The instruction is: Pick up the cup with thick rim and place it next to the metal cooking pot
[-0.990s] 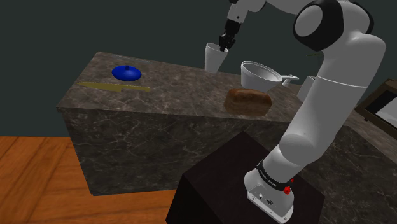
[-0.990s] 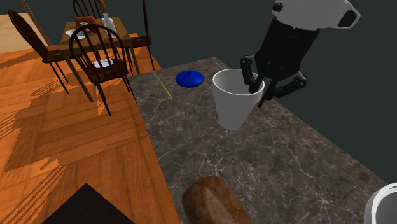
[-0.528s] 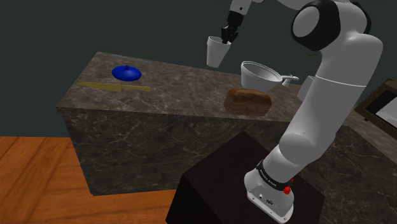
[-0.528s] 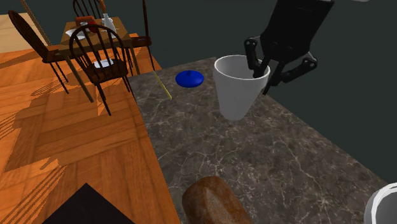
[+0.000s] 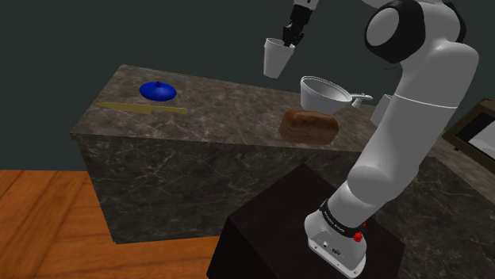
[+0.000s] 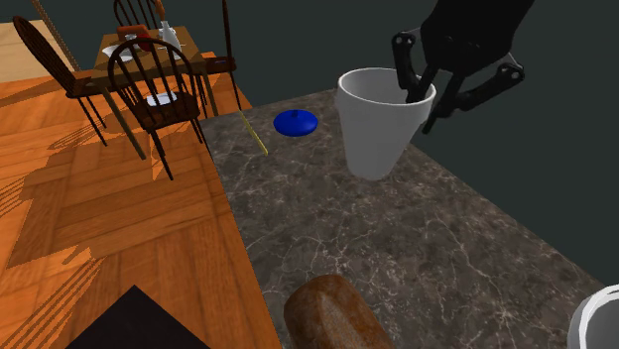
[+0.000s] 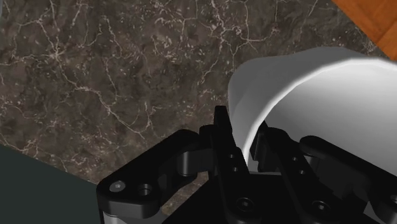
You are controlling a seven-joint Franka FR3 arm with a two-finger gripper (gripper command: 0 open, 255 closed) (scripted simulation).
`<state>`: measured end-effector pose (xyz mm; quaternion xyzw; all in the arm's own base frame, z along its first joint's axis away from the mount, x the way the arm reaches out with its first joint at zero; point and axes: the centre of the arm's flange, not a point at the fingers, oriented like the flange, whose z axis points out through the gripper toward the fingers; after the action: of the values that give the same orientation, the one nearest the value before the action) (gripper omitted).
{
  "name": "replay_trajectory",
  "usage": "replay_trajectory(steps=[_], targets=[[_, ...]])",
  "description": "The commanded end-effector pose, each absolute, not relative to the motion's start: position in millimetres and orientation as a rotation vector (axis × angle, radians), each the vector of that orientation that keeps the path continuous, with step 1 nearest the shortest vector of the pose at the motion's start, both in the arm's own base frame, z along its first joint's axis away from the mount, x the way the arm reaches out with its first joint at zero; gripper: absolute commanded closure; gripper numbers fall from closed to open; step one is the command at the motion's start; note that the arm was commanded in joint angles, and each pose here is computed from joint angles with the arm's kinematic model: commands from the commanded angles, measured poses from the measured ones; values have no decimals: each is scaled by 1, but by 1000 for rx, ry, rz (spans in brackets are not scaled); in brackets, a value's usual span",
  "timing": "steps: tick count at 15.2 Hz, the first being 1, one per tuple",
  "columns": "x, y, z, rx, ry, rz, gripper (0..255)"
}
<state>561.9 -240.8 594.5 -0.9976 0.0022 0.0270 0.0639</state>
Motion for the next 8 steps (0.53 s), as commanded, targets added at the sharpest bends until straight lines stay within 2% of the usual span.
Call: replay_trajectory(steps=[1, 8], targets=[[545, -256, 595, -3013, 7, 81, 255], [476, -318, 595, -3013, 7, 81, 255]])
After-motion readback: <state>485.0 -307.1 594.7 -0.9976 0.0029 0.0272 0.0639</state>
